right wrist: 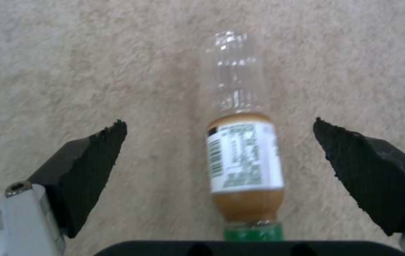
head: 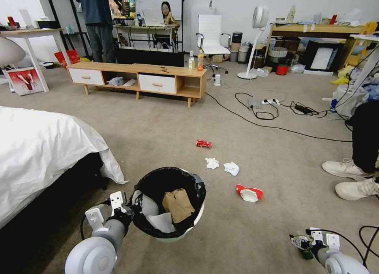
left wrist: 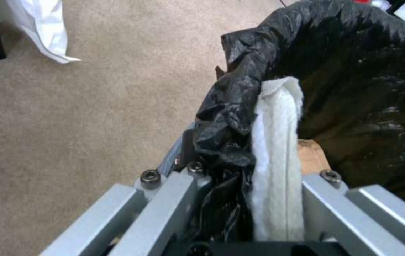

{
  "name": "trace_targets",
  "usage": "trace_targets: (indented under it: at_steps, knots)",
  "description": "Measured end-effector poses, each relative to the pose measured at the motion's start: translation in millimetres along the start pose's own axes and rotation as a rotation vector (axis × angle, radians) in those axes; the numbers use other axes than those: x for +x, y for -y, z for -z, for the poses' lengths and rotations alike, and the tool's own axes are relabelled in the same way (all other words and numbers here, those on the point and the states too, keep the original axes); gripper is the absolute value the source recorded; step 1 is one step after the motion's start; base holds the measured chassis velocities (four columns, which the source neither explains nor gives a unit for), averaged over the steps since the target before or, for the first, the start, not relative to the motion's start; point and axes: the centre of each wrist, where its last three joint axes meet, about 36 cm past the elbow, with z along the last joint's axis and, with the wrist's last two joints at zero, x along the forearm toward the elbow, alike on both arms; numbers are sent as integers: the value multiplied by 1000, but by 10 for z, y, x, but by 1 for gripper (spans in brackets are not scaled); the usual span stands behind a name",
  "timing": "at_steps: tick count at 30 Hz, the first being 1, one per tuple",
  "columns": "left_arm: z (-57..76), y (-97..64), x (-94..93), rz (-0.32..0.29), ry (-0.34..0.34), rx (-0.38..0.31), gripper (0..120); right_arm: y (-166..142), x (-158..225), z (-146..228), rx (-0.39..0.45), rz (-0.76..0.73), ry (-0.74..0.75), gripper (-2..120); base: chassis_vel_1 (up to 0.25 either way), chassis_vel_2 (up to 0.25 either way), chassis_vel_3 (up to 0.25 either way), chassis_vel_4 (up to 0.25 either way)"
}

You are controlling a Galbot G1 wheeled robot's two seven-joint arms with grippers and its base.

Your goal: Pick up the trash bin and place the garbage on the floor into it.

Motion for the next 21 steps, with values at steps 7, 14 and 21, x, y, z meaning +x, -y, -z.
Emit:
trace_targets:
  at_steps: [7,14,21]
  knots:
    - [-15,-1,-30,0,-5,-1,7,157,-113,-188,5,-27,-14,100,0,0,0,0]
    - [-29,-8,-58,2,-11,-5,7,359,-198,-420,-13,-44,-25,100,0,0,0,0]
    - [-35,15,-73,-4,-11,-5,7,339,-236,-465,-9,-42,-28,100,0,0,0,0]
